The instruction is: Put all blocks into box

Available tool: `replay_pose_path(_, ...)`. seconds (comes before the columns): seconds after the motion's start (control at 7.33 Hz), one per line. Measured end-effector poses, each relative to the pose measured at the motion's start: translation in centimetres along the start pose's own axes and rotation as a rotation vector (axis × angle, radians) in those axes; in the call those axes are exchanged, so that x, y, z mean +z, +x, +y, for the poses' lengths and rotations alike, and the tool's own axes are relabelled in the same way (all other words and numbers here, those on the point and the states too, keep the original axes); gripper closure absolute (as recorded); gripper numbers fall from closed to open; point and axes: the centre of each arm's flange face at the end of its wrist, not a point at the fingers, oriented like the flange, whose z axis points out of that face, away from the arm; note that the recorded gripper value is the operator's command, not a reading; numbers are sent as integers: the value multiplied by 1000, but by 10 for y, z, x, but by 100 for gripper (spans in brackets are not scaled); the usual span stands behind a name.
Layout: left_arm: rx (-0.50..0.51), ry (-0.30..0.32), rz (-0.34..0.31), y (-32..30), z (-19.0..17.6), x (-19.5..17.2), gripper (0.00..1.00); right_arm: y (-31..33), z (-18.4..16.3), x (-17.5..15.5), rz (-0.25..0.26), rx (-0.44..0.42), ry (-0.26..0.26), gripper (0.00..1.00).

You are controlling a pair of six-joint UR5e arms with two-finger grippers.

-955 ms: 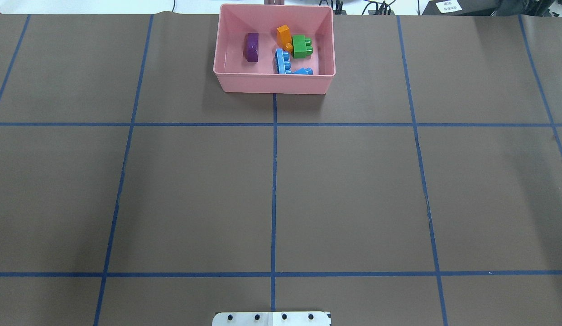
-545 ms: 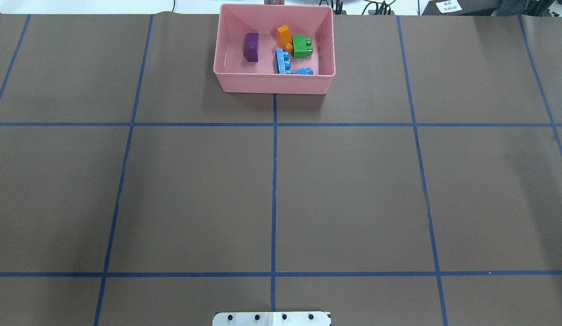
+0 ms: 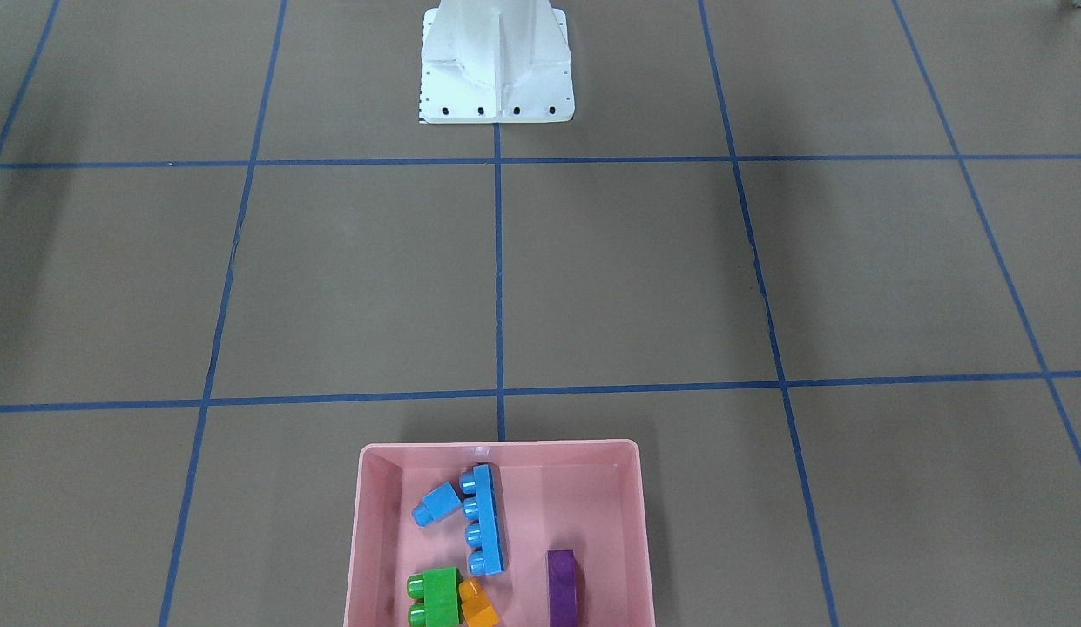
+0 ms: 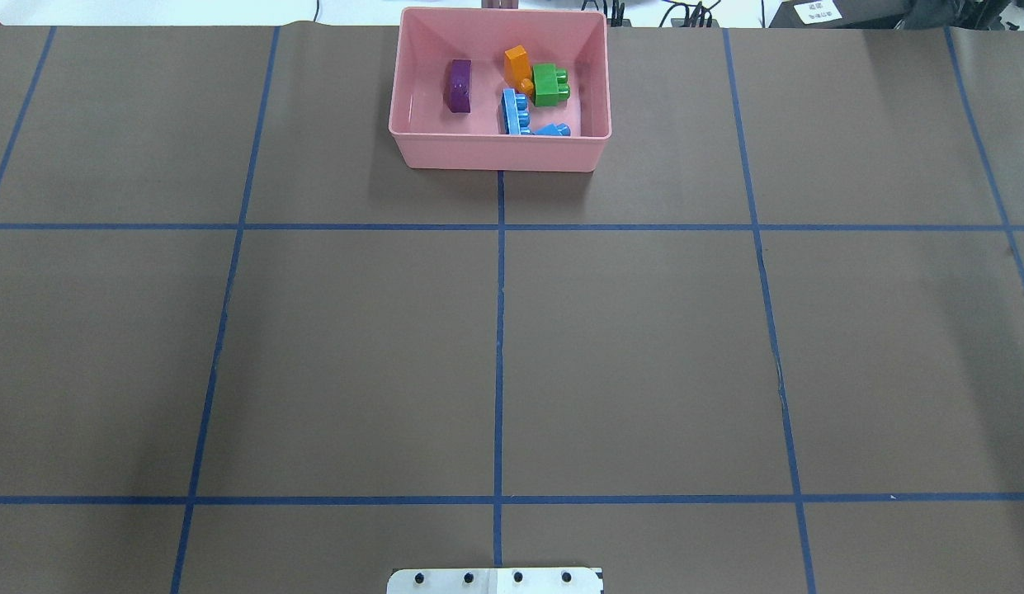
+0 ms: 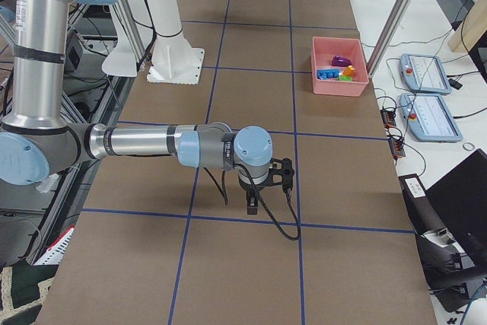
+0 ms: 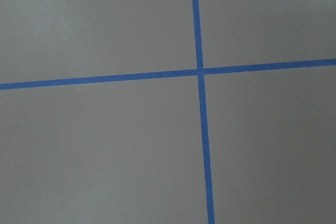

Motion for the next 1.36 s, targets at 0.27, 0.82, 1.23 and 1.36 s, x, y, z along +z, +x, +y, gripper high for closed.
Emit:
replay_pose_path(0.27, -2, 6, 1, 0, -2, -3, 0, -1, -1, -1, -1, -2, 2, 0)
replay_pose_path(0.82, -4, 7, 0, 0, -3, -3, 0, -2, -2, -2, -2, -6, 5, 0)
replay_pose_path(1.23, -7, 9, -1, 0, -4, -4, 0, -2, -1, -2, -2, -5, 5, 0)
replay_pose_path(1.36, -8, 8, -1, 0, -4, -3, 0, -3, -1, -3, -1, -6, 6, 0)
